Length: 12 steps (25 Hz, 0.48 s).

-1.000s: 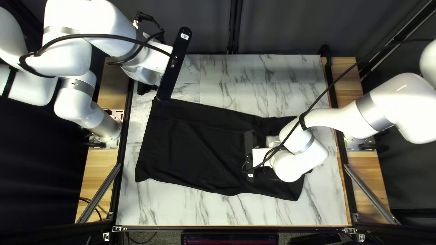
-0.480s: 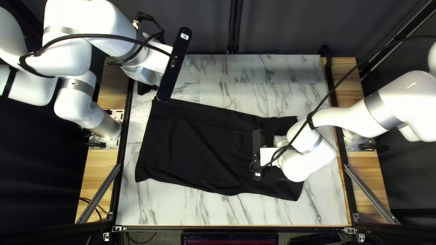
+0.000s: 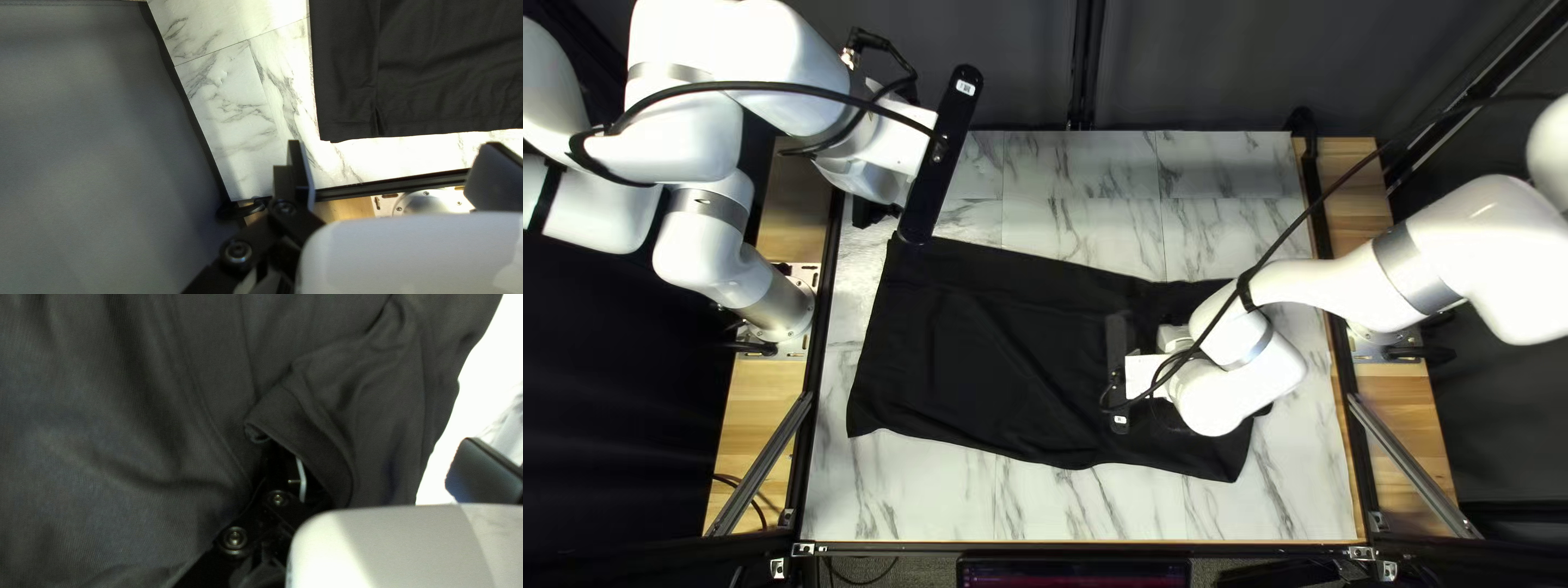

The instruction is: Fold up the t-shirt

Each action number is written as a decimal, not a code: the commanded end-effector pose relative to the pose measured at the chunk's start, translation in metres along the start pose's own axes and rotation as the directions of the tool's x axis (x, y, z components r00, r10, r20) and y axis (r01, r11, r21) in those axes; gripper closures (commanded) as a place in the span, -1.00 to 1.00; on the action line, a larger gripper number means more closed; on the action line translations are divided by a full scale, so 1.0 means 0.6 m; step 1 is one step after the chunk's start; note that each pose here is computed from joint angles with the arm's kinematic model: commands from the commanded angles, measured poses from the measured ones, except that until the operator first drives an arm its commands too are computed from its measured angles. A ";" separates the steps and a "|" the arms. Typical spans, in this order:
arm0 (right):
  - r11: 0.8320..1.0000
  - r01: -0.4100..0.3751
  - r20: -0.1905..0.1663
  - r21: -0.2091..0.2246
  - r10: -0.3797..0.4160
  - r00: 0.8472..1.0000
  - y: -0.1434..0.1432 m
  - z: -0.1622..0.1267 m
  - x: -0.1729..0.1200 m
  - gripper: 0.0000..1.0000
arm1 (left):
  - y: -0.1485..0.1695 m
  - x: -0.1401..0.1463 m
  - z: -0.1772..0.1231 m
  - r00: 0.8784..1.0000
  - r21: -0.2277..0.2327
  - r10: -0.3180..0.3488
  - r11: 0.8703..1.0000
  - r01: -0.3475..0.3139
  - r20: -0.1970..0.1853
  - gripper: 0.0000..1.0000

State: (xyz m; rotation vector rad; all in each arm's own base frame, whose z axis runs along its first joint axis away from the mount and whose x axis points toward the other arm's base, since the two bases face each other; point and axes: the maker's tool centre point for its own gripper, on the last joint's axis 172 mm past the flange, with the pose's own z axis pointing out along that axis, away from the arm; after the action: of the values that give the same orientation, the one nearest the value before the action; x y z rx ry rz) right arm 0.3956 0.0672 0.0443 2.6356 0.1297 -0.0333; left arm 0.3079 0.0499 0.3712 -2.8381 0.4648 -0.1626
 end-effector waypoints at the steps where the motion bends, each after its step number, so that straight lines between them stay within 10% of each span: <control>1: 1.000 -0.006 -0.004 0.003 0.006 1.000 0.001 0.006 -0.012 -1.00 | 0.000 0.000 0.000 1.000 0.000 0.000 1.000 0.000 0.000 -1.00; 12: 1.000 0.014 -0.036 -0.003 -0.014 0.999 0.012 -0.002 0.035 -1.00 | 0.000 0.000 0.000 1.000 0.000 0.000 1.000 0.000 0.000 -1.00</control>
State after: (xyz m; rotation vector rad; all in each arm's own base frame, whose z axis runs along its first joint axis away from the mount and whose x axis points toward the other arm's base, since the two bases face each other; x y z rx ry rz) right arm 0.4132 0.0651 0.0496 2.6336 0.1536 0.0046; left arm 0.3079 0.0499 0.3712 -2.8381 0.4648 -0.1626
